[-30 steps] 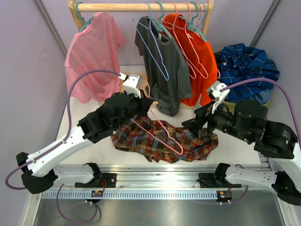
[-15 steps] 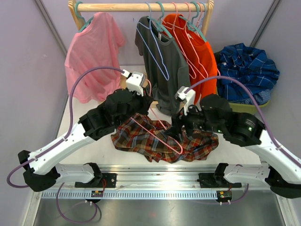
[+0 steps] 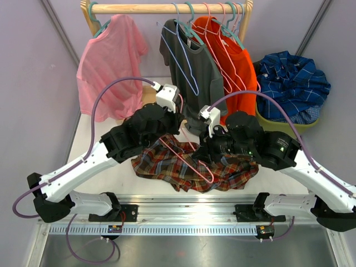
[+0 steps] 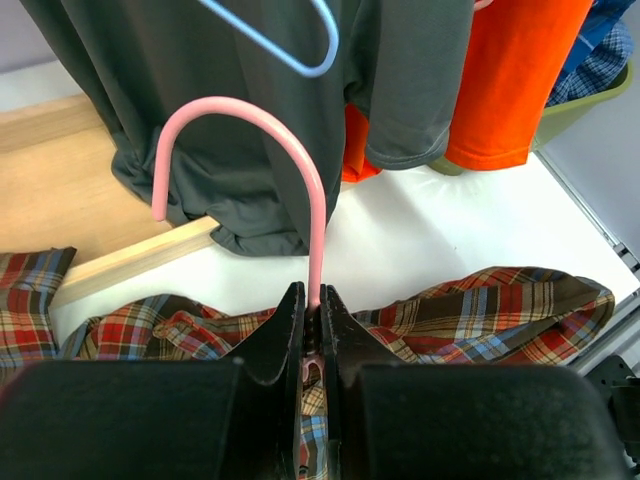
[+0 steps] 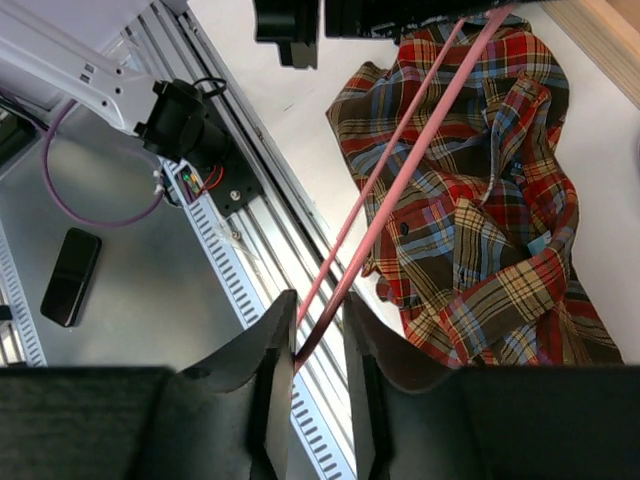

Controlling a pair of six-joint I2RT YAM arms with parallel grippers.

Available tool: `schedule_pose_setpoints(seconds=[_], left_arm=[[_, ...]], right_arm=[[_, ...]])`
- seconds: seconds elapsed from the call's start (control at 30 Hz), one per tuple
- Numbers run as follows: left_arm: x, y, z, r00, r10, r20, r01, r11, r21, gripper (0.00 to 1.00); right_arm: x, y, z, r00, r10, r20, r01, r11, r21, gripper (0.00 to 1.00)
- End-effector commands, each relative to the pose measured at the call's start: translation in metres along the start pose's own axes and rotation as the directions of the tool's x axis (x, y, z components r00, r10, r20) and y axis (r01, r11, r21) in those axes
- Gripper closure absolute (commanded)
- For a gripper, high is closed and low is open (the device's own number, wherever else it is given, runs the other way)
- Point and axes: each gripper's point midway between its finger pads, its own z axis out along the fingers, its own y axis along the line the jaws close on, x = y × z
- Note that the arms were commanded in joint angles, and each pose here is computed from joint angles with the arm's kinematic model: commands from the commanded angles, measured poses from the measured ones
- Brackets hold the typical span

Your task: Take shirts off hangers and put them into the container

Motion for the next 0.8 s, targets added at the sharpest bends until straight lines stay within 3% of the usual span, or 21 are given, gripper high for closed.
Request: schedule_pose_setpoints(seconds=[0.0,0.07,0.27,0.33,0.43,0.47,0.77], left_arm=[[-0.052,-0.008,-0.018,0.989,-0.04,0.143,0.036,0.999,0.029,1.0],[-0.057,-0.01,-0.024,0.987,-0.046,0.152,0.04,0.998,0.041,1.0],[-0.066,-0.012,-0.033,0.984,-0.048,0.17,0.04,0.998,0.051,1.0],[-0.066,-0.01,-0.035,0.984,-0.049,0.173,0.041,0.998,0.047,1.0],[-0.069,-0.008,-0.043,0.979,-0.061,0.193,0.051,0.997,0.056,0.8],[-0.069,-0.005,-0.047,0.978,-0.064,0.201,0.054,0.997,0.056,0.68],[-0.076,0.01,-0.065,0.965,-0.081,0.251,0.077,0.997,0.024,0.27]], right_arm=[[-0.005,0.002,0.006,1.0,-0.001,0.014,0.001,1.0,-0.018,0.72],[-0.004,0.001,0.008,1.0,0.0,0.009,0.0,1.0,-0.015,0.74],[-0.005,-0.003,0.012,1.0,-0.001,0.008,0.001,1.0,0.009,0.97],[-0.008,-0.006,0.01,1.0,-0.004,0.019,0.003,1.0,0.027,1.0],[-0.011,-0.01,0.007,0.999,-0.01,0.034,0.008,0.998,0.055,1.0],[-0.013,-0.01,0.006,0.999,-0.015,0.039,0.012,0.998,0.058,1.0],[-0.028,-0.015,0.001,0.995,-0.04,0.091,0.031,0.995,0.098,1.0]])
